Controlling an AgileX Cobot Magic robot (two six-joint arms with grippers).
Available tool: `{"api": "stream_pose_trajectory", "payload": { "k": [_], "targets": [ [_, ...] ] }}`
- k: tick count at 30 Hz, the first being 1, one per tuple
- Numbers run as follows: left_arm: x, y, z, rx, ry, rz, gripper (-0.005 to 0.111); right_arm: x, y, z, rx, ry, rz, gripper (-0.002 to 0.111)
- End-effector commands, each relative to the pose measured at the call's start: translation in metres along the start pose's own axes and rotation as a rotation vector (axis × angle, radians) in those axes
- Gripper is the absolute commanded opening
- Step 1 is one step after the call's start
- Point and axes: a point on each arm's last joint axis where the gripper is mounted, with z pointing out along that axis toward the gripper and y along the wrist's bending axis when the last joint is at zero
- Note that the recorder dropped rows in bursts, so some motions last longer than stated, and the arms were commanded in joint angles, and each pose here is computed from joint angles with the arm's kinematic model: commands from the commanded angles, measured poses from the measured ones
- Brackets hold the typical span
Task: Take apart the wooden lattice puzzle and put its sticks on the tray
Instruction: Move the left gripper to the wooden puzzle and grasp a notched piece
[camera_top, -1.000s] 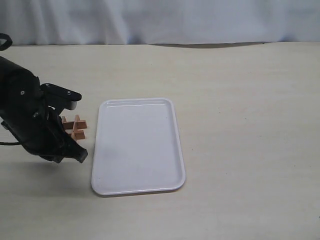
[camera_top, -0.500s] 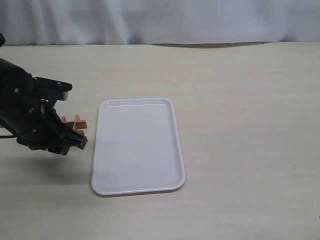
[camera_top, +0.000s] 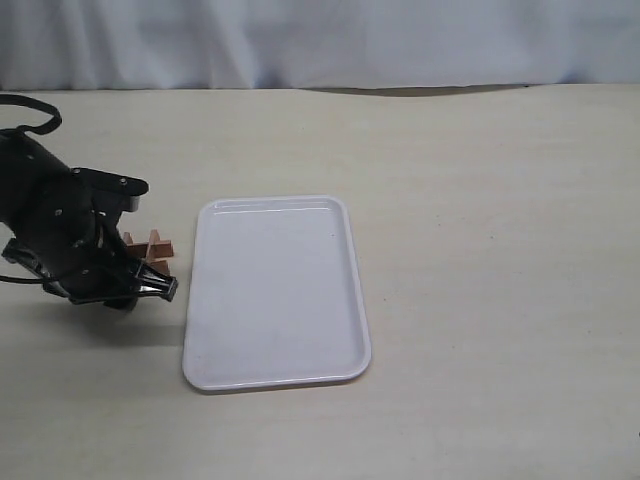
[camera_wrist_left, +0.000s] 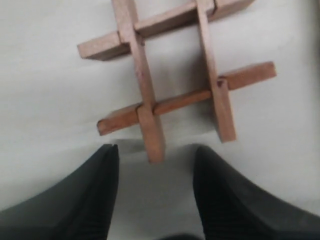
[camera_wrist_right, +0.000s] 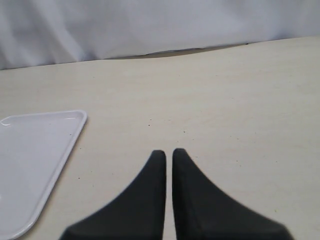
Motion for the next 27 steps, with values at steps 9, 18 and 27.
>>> {"api": "stream_pose_trajectory", "payload": {
  "k": [9, 18, 27],
  "targets": [
    [-0.0097, -0.0037, 0.0012, 0.042, -0.091, -0.034, 0.04, 0.0005, 0.0, -0.0001, -0.002, -0.003, -0.005, 0.004],
    [-0.01, -0.0038, 0.0012, 0.042, -0.094, -0.032, 0.015, 0.0005, 0.0, -0.0001, -0.002, -0.003, -0.005, 0.004],
    [-0.0058, 0.0, 0.0015, -0.007, -0.049, 0.016, 0.0, 0.0005, 0.0, -0.0001, -0.002, -0.003, -0.005, 0.004]
  ]
}}
